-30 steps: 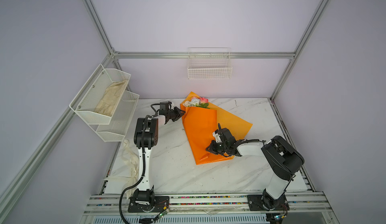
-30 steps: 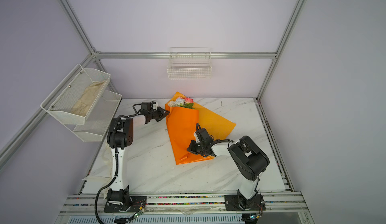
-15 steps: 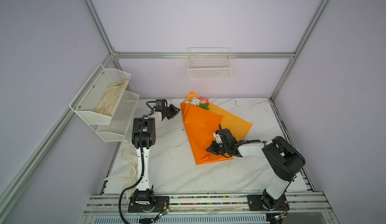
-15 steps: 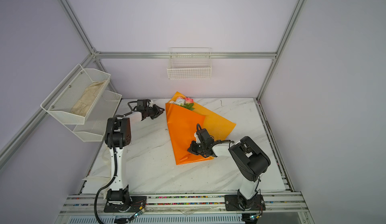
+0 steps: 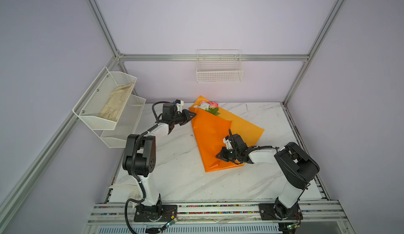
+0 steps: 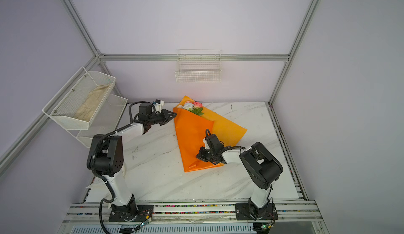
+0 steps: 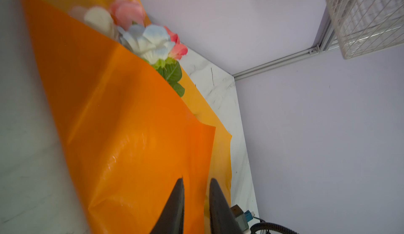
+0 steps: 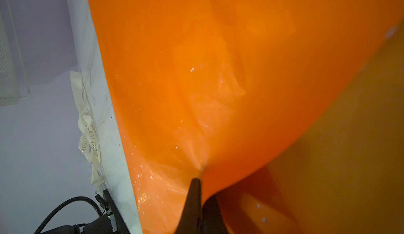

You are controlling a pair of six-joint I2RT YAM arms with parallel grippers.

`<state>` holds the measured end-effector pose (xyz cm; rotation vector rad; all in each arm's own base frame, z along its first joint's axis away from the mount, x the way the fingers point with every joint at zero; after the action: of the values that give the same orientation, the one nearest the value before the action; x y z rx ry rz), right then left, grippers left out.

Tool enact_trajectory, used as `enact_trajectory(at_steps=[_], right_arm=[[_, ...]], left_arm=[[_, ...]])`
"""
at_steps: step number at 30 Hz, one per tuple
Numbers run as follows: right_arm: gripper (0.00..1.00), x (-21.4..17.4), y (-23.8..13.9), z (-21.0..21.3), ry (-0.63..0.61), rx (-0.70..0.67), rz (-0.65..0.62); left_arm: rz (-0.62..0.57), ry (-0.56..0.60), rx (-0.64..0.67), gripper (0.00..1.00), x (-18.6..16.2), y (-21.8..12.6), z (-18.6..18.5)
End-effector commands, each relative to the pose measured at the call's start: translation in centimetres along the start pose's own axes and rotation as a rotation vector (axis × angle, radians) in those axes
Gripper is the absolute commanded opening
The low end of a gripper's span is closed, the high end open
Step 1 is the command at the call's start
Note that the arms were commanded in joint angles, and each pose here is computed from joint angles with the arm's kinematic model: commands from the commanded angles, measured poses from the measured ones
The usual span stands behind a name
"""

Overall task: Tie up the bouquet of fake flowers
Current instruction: 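Hold the paper cone closed at top and bottom with both grippers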

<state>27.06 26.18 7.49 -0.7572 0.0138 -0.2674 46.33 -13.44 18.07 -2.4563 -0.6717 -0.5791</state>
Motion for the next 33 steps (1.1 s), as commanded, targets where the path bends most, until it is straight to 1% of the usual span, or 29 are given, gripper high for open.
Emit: enact_trajectory(at_steps=[1,4,9,14,18,23,27,33], right_arm=[[0.00,0.2,-0.2,-0.1,0.000,-0.017,-0.008],[0.00,0.2,-0.1,-0.3,0.004,-0.021,-0.008],[0.00,0.1,-0.3,-0.5,0.009,-0.030,-0.010],[0.00,-0.2,-0.4,-0.7,0.018,-0.038,-0.003],[0.00,-0.4,-0.4,-0.9,0.016,-0.040,0.012],[0.00,-0.5,-0.4,-1.0,0.003,-0.044,0.022],[0.00,-0.5,-0.3,-1.0,-0.004,-0.053,0.029],[0.00,-0.7,-0.1,-1.3,-0.010,-0.067,0.048]], left_arm=[[0.035,-0.032,-0.057,0.20,-1.8,1.7,1.9],[0.041,-0.062,-0.012,0.19,-2.2,2.8,3.9],[0.047,-0.113,0.021,0.21,-2.9,4.2,7.5],[0.043,-0.160,0.126,0.23,-3.0,4.6,10.8],[0.008,-0.156,0.145,0.27,-1.7,4.3,11.1],[0.003,-0.141,0.173,0.31,0.5,5.0,11.4],[-0.020,-0.168,0.150,0.33,1.9,5.9,11.7],[-0.067,-0.209,0.189,0.34,3.6,7.0,13.1]])
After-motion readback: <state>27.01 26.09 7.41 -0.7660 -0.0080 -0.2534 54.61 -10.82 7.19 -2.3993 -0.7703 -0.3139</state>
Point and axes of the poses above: each gripper's point midway between its finger pads, its own y axis out along the fingers, its own z axis along the line the jaws close on, x = y × z, the point moved 6 cm from there along -y, back along the fingers, and after that the axes turned 8 degrees about y, right-handed, at the moved point
